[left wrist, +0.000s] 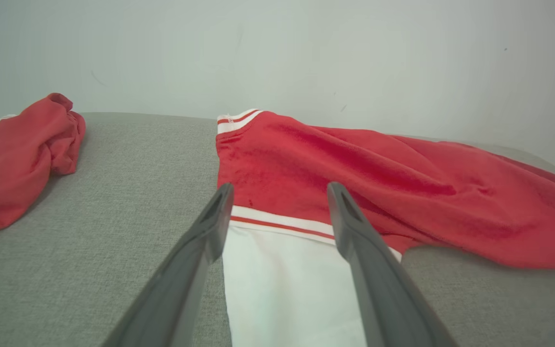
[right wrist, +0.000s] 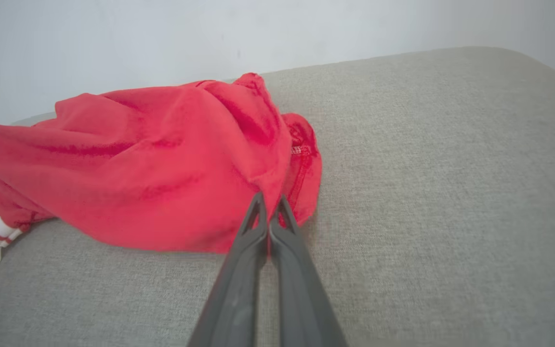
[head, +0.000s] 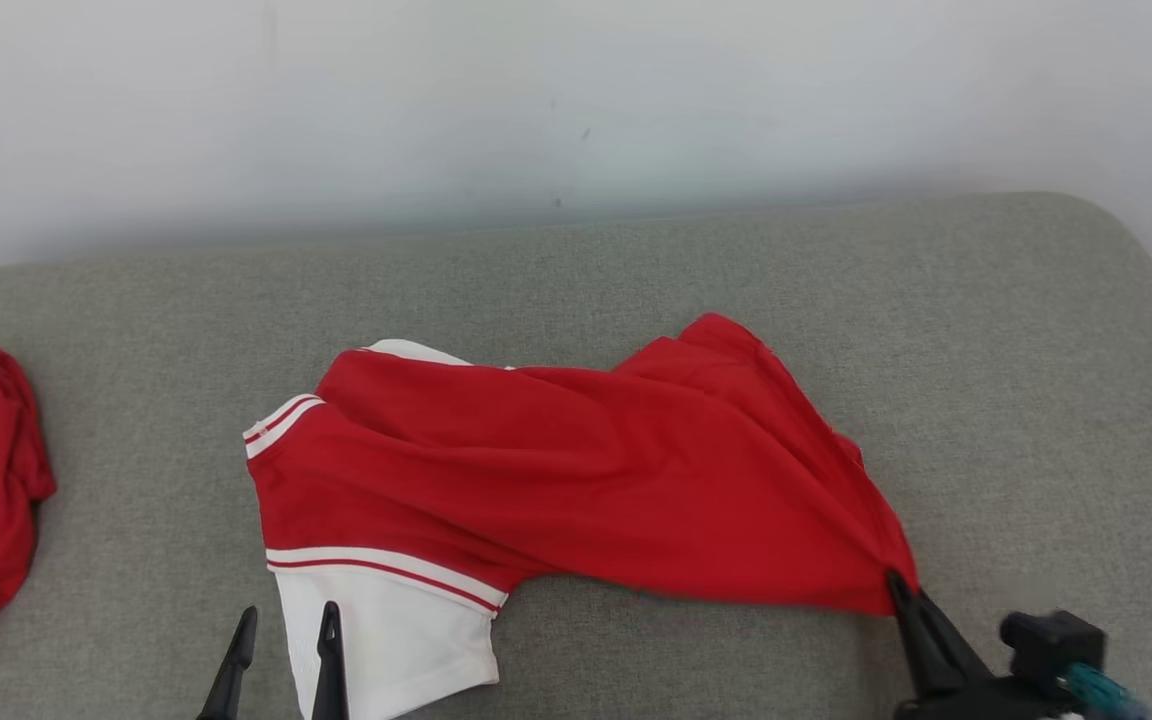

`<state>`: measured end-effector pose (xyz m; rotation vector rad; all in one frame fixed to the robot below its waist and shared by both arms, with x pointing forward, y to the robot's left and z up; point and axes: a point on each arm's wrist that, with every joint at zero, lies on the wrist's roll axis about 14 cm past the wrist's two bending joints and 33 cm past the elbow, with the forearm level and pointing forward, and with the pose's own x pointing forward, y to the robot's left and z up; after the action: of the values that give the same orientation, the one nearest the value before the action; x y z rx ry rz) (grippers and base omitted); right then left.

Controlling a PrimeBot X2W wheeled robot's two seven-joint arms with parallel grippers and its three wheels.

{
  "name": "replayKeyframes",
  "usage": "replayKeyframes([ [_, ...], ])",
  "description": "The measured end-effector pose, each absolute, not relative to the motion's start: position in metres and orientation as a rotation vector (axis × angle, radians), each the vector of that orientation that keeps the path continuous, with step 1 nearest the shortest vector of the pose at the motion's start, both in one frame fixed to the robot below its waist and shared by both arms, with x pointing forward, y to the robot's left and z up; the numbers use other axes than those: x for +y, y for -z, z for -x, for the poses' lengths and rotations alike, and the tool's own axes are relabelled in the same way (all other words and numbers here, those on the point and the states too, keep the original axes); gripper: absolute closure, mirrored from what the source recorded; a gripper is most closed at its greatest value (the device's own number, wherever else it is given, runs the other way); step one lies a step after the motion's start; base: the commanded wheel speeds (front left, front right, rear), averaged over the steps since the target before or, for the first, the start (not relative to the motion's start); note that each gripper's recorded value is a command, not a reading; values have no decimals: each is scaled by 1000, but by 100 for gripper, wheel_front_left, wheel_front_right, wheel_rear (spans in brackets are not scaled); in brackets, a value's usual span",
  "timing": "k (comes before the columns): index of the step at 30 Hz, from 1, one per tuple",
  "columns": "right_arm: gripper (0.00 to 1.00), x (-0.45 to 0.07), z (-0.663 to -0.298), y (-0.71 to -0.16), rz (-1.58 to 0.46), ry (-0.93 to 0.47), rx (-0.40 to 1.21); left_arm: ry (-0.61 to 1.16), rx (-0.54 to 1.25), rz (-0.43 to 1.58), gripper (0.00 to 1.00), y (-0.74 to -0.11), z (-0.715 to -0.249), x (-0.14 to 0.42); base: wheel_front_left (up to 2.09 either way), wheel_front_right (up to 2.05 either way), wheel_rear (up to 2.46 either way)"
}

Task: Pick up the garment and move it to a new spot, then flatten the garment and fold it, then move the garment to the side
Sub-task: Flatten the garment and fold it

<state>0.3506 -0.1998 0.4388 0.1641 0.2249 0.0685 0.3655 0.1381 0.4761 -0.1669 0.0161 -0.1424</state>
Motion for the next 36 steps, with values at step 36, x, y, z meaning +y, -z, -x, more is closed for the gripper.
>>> replayKeyframes([
  [36,100,-173,-493,-516,-216,-185,144,71,55,162,0,-461,-371,164,0,0,0],
])
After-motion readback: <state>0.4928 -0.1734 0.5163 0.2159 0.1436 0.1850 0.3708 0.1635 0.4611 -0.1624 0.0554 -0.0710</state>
